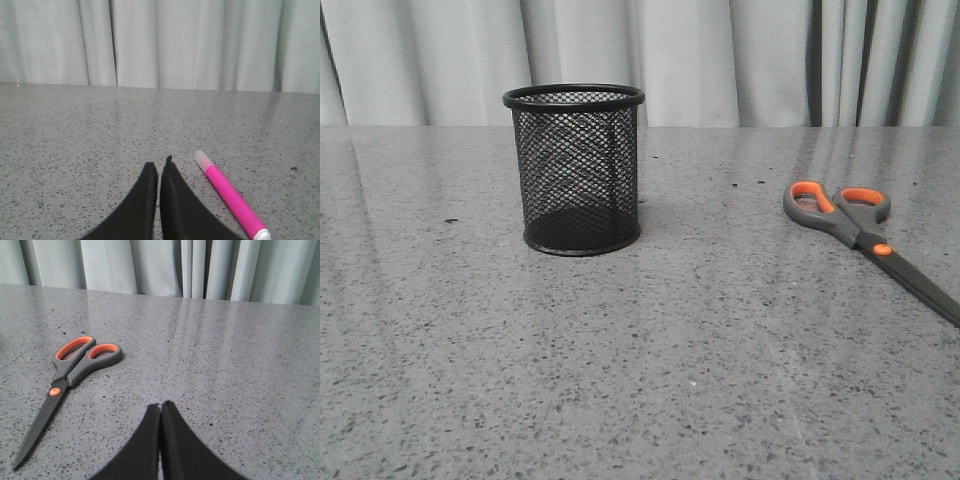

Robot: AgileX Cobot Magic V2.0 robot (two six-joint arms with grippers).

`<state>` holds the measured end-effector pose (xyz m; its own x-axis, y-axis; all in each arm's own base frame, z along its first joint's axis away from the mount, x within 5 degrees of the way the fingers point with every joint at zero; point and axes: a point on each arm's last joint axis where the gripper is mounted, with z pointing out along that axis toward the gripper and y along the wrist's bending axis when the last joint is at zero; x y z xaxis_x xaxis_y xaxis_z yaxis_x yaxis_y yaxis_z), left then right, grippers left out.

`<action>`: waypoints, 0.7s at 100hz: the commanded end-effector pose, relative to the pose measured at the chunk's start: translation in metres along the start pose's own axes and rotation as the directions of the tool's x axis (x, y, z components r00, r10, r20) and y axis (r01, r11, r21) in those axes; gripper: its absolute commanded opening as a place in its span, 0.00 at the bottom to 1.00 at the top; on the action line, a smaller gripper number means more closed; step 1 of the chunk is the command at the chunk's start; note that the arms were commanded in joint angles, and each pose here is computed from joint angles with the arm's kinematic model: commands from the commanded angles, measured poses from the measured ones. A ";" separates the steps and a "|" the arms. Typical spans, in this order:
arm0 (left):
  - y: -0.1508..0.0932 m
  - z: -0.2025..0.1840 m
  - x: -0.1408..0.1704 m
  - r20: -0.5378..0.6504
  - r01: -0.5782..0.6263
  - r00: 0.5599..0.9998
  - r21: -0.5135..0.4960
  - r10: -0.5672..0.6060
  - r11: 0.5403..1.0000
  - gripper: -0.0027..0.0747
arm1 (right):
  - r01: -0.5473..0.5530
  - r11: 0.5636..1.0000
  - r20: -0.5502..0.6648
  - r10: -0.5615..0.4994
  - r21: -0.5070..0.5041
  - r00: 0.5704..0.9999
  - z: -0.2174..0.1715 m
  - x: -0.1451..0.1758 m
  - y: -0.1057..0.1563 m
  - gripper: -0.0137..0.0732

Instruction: Put pen and scissors into bin

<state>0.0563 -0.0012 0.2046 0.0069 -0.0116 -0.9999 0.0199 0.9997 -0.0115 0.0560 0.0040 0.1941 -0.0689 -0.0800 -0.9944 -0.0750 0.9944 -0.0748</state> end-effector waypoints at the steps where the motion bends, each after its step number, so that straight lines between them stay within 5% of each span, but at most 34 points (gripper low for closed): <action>1: 0.000 -0.002 0.000 0.085 0.017 0.996 -0.004 -0.016 1.000 0.01 | 0.018 1.000 0.097 -0.020 0.018 0.995 -0.002 -0.006 -0.001 0.09; 29: 0.000 -0.002 0.000 0.086 0.046 0.995 -0.001 -0.045 0.999 0.01 | 0.003 1.000 0.183 -0.007 0.023 0.983 -0.003 -0.014 -0.002 0.09; 43: 0.001 -0.002 -0.002 0.095 0.188 0.977 0.011 -0.188 0.982 0.01 | -0.088 0.996 0.211 0.083 0.010 0.974 -0.003 -0.016 -0.002 0.09; 62: 0.001 -0.002 -0.002 0.092 0.412 0.906 0.031 -0.413 0.911 0.01 | -0.275 0.961 0.220 0.273 -0.021 0.937 -0.003 -0.017 -0.003 0.09; 70: 0.001 -0.002 -0.002 0.087 0.529 0.843 0.042 -0.530 0.848 0.01 | -0.353 0.935 0.222 0.351 -0.035 0.910 -0.004 -0.017 -0.004 0.10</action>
<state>0.0562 -0.0039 0.2059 -0.0016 -0.4138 -0.9104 0.0533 0.9090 -0.4133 0.0561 0.0047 0.2051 0.0301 0.2063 -0.9780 -0.0855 0.9754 0.2031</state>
